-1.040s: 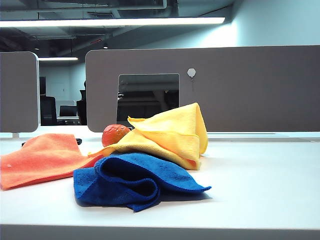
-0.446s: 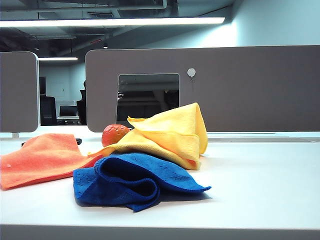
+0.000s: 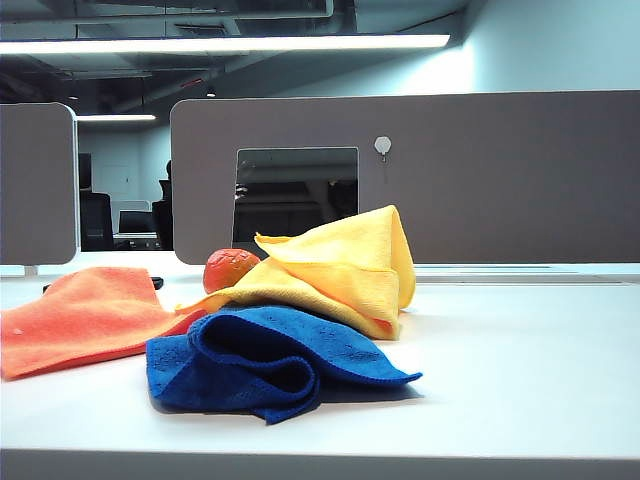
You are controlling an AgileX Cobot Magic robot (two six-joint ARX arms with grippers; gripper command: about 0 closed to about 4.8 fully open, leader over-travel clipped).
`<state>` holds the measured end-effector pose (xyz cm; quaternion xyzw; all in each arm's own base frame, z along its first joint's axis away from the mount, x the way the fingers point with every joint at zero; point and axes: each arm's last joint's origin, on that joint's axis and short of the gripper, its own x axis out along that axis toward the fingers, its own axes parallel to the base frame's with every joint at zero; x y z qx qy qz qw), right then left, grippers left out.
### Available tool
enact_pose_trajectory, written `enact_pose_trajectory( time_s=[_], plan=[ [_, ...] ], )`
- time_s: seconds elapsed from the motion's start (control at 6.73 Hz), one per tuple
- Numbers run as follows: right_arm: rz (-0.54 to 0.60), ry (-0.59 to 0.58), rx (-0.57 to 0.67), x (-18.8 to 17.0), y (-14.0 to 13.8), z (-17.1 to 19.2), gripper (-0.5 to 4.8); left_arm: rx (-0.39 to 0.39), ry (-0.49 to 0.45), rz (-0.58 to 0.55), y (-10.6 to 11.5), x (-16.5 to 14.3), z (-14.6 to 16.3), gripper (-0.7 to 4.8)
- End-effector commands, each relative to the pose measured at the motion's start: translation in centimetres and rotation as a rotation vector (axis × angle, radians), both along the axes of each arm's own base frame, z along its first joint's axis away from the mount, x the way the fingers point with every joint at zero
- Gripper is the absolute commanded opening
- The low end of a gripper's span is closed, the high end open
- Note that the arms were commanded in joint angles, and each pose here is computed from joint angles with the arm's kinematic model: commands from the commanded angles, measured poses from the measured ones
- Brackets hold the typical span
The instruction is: Pick up a rag that is the same color as the top surface of the Rubik's Cube and cover the cube with it.
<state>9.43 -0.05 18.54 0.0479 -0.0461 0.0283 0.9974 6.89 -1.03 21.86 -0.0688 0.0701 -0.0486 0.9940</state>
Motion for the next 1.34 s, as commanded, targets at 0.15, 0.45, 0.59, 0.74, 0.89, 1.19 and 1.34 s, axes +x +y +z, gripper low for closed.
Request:
enact_pose_trajectory(
  time_s=[0.15, 0.45, 0.59, 0.74, 0.89, 1.19, 1.34],
  plan=[
    [0.0, 0.005, 0.005, 0.2, 0.0, -0.9, -0.05, -0.004, -0.02, 0.031, 0.0, 0.3, -0.3, -0.06],
    [0.001, 0.009, 0.004, 0.3, 0.0, -1.2, -0.05, -0.017, -0.013, 0.032, -0.1, 0.8, -1.3, -0.05],
    [0.0, 0.009, 0.004, 0.3, 0.0, -1.3, -0.05, -0.016, -0.007, 0.032, -0.1, 1.0, -1.7, -0.06],
    [0.007, 0.024, -0.022, 0.3, 0.1, -1.5, -0.05, -0.01, -0.001, 0.032, -0.3, 2.3, -5.4, -0.06],
    [0.007, 0.026, -0.022, 0.3, 0.1, -1.5, -0.05, -0.008, 0.004, 0.034, -0.4, 2.5, -5.9, -0.06],
    [0.006, 0.028, -0.03, 0.4, 0.0, -1.5, -0.05, 0.108, -0.089, 0.039, -0.3, 2.7, -5.8, -0.06],
    [0.005, 0.028, -0.032, 0.4, 0.0, -1.5, -0.05, 0.111, -0.089, 0.038, -0.3, 2.7, -5.8, -0.06]
  ],
)
